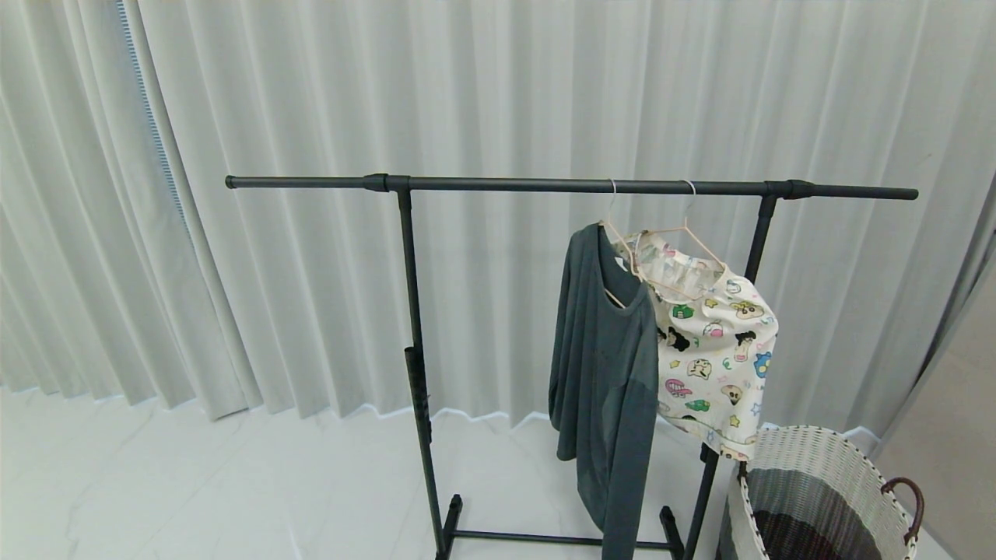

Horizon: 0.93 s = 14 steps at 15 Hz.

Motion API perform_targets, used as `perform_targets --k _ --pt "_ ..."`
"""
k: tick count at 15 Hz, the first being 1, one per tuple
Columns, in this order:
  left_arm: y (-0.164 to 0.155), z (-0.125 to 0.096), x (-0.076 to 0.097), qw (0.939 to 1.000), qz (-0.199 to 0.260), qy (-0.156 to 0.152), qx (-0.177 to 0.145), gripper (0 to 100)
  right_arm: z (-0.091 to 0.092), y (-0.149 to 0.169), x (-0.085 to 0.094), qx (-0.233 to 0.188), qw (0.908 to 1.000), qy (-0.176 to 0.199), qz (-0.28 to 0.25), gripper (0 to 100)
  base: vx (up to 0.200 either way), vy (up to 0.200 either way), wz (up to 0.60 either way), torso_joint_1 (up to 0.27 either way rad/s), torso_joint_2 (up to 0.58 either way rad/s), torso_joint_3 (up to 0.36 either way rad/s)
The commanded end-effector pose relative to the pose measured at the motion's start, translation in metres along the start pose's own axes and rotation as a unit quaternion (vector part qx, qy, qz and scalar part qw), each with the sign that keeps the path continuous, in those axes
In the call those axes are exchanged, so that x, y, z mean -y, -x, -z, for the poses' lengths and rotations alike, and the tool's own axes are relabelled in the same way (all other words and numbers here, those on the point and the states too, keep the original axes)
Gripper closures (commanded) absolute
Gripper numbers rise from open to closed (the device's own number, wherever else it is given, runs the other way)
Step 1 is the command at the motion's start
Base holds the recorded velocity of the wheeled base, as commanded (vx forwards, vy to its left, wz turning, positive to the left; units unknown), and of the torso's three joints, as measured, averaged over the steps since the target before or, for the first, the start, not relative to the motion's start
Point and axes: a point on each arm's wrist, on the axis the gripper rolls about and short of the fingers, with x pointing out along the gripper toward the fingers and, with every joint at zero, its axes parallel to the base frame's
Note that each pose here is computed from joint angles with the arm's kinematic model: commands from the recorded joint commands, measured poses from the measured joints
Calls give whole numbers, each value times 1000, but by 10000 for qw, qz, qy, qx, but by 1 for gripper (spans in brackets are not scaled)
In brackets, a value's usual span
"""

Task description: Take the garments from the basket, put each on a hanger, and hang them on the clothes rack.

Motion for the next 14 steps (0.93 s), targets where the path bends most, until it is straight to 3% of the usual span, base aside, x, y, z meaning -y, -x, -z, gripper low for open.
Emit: perform_targets --k 1,14 --pt "0 0 0 10000 0 1 4 0 0 0 0 2 10000 4 -3 0 0 0 0 0 0 0" --pt "0 0 0 10000 0 1 4 0 0 0 0 3 10000 42 -10 0 0 0 0 0 0 0"
